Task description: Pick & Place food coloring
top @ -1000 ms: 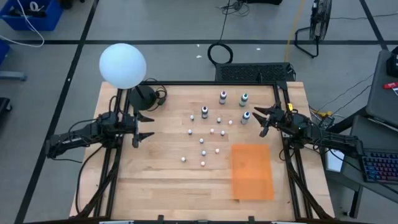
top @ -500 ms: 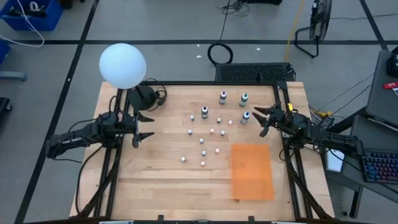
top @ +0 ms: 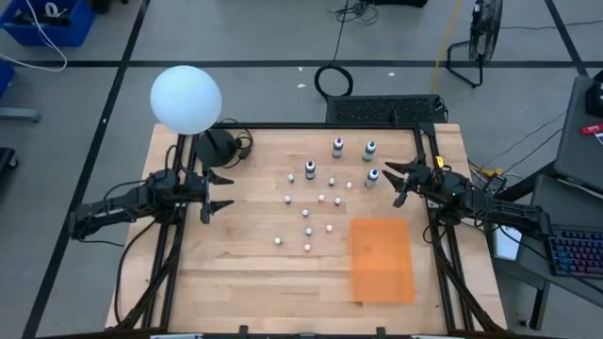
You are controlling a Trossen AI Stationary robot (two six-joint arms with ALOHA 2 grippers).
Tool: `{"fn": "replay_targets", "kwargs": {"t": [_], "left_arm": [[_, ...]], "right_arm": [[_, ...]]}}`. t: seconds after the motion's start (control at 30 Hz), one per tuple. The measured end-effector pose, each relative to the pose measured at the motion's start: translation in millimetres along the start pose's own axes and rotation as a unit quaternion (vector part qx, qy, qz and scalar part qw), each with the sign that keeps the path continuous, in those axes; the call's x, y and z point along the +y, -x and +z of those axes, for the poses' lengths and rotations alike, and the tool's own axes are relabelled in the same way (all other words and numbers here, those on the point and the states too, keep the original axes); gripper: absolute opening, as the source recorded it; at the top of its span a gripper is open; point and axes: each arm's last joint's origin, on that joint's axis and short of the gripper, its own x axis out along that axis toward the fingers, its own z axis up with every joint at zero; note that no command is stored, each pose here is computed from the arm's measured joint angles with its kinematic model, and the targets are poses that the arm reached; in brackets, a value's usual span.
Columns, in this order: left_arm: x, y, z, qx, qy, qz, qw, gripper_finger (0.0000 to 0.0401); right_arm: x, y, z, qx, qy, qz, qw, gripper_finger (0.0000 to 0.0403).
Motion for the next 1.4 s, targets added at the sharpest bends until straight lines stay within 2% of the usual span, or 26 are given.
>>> {"fn": "replay_targets", "kwargs": {"t": [0.87,1.0,1.13,1.4], "left_arm": [[0,0,0,0.000,0.000,0.000,1.000,0.0299],[0,0,0,0.000,0.000,0.000,1.000,0.0299],[0,0,0,0.000,0.000,0.000,1.000,0.0299],[0,0,0,0.000,0.000,0.000,1.000,0.0299]], "right_arm": [[0,0,2,-0.010,-0.004,-0.002,1.000,0.0114],[-1,1,12,-0.060,-0.078,0.002,0.995,0.0114],[-1,1,15,-0.074,-0.152,0.008,0.986,0.0114],[-1,1,16,-0.079,-0.158,0.007,0.984,0.0114]]}}
